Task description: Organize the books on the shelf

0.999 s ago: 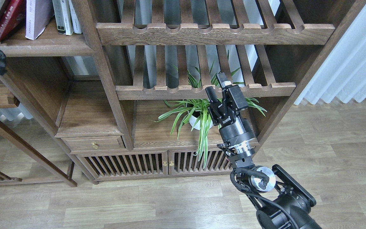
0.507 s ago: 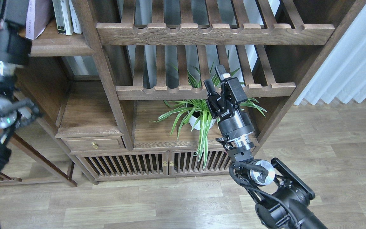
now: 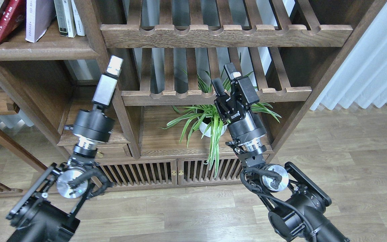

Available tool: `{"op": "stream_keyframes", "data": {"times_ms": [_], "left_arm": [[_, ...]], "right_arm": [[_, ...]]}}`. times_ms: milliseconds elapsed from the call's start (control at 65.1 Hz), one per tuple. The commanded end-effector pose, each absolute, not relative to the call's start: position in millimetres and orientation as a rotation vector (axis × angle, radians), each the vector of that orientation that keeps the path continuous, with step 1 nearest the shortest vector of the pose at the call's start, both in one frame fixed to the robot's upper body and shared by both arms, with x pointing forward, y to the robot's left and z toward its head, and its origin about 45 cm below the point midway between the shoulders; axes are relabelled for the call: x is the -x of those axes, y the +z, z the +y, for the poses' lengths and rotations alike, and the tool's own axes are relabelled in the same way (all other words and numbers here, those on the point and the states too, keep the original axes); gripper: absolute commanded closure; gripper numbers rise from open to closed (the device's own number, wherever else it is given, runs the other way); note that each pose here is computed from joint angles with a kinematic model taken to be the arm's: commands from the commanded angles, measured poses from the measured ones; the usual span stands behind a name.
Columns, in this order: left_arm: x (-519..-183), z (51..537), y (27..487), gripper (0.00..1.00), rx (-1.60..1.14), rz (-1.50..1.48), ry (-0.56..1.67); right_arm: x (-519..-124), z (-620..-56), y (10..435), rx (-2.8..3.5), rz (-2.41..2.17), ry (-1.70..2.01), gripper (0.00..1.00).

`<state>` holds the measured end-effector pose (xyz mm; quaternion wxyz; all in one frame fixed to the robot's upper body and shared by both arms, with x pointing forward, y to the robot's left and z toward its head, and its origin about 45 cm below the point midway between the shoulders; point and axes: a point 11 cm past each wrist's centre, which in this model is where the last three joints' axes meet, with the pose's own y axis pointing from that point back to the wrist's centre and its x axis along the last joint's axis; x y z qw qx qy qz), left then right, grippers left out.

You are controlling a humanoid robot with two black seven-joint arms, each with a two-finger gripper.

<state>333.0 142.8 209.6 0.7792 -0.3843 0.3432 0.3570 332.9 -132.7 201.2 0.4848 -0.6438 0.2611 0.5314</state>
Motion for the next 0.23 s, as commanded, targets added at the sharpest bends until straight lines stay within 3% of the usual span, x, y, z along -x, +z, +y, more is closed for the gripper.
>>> {"op": "stream_keyframes", "data": {"times_ms": [0, 215], "left_arm": [[-330, 136, 206, 0.15, 0.813, 0.755, 0.758], [-321, 125, 200, 0.15, 0.778, 0.780, 0.731]], "right_arm": [[-331, -130, 200, 1.571, 0.630, 1.303, 0.15], [-325, -121, 199, 1.593, 0.615, 1.325, 0.16]]}}
